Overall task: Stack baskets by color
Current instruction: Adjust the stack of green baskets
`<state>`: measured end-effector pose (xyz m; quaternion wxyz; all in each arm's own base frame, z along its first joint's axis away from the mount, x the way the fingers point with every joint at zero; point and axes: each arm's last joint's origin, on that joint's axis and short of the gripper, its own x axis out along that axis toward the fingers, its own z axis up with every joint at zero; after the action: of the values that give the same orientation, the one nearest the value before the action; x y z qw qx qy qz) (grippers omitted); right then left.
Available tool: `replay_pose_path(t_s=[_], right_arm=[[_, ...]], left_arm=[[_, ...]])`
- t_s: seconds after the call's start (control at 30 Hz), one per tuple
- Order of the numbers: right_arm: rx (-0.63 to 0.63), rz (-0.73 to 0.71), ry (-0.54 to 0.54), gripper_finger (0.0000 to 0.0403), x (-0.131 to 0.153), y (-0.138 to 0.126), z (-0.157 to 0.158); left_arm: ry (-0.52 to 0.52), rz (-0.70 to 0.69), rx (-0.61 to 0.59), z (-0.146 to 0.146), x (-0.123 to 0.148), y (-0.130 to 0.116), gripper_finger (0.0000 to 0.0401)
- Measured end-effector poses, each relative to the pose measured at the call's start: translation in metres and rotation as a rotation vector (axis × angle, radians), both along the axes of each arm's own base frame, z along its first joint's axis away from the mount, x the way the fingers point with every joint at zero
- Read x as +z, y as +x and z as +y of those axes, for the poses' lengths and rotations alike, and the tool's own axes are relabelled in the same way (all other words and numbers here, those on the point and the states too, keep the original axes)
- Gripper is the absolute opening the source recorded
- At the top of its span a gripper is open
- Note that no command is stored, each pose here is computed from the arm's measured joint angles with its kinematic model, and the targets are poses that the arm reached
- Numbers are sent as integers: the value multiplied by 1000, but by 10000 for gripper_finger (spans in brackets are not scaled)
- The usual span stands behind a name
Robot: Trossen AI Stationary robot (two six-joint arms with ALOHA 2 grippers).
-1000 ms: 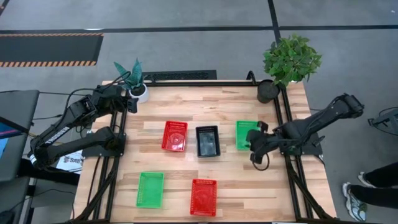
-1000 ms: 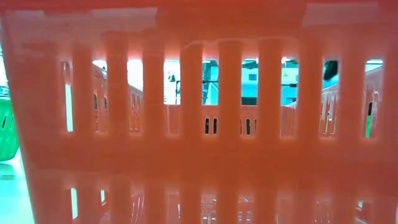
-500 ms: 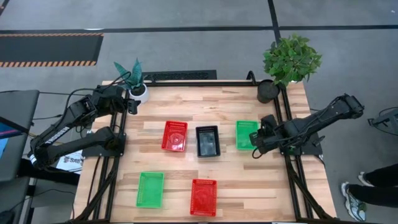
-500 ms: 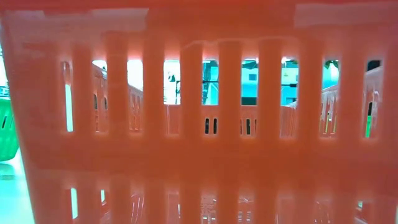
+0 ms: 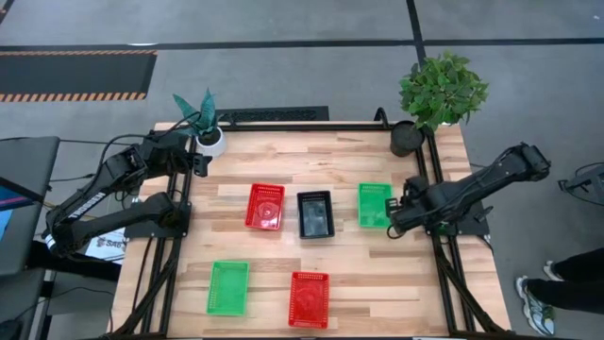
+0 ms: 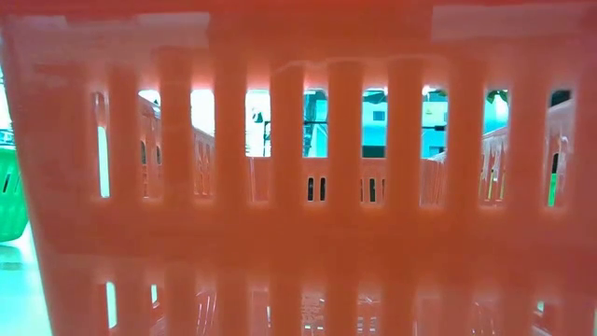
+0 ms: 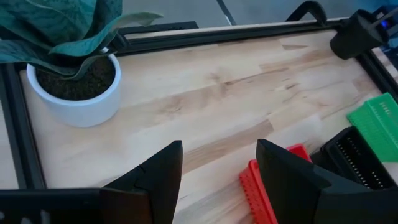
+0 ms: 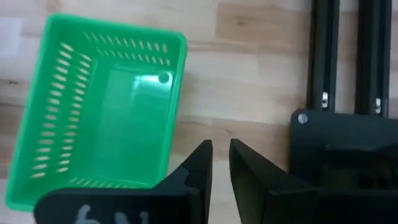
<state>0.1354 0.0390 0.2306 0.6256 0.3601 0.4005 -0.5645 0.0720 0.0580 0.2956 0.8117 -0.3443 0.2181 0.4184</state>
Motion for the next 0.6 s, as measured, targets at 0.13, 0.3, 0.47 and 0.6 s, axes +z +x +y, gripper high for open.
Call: replay_pose_path(t_s=[0.13, 0.3, 0.47, 0.6], right_arm=[[-12, 70, 19, 71, -10, 10, 5], [-8, 142, -3, 70, -24, 21, 9], [-7, 136, 3, 70, -36, 33, 14], [22, 127, 12, 70, -40, 40, 14]], left_arm=[[-6, 10, -1, 0, -1, -1, 193], [-6, 29, -11, -1, -2, -1, 193], [-10, 52, -21, -2, -3, -2, 193], [-4, 57, -27, -2, -3, -2, 193]])
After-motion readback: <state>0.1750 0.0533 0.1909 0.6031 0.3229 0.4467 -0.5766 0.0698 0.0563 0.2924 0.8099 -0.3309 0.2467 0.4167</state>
